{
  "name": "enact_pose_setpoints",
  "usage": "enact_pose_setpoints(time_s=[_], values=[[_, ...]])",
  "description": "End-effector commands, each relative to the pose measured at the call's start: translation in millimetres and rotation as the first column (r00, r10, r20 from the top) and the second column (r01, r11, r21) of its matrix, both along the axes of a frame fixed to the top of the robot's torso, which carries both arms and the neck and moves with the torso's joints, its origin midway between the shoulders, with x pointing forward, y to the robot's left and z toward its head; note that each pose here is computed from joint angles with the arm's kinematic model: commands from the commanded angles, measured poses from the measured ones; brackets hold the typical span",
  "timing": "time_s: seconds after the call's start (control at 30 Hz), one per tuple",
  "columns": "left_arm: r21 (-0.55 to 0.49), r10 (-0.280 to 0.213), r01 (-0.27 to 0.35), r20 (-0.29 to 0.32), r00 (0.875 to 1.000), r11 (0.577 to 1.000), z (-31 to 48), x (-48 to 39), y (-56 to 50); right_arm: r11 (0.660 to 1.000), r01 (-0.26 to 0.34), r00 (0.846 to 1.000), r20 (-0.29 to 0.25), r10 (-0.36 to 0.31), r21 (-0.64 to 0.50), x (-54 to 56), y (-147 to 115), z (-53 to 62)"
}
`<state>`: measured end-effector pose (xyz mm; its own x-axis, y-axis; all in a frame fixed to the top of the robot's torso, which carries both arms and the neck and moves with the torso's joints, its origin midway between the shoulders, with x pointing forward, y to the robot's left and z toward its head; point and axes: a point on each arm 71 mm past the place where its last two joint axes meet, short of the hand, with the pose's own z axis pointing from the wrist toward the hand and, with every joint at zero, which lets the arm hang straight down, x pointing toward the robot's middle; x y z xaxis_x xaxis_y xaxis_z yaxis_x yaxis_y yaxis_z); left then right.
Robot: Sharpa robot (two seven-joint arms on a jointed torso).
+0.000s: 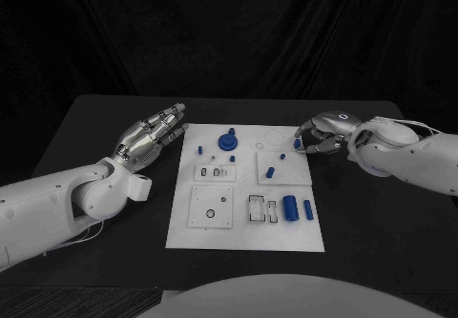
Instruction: Assemble the parts on the task board
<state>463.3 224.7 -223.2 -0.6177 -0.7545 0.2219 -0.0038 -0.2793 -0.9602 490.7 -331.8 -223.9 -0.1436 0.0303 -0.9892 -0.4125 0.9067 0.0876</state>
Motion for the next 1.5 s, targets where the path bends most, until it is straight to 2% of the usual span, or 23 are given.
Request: enact_pose_setpoints(time_s=[0.03,1.5], values=[[-0.028,-0.008,0.008,0.02,1.0,1.0,2.0,-0.7,-1.3,1.0,0.021,1.0,-0.013,-0.021,-0.015,0.1,-1.2,-3.4],[-0.026,-0.024,0.024,0.007,1.0,0.999,0.0,-0.4,-3.5,1.0,0.015,1.0,-0.004,-0.015,-0.012,4.8,4.7,-6.6]])
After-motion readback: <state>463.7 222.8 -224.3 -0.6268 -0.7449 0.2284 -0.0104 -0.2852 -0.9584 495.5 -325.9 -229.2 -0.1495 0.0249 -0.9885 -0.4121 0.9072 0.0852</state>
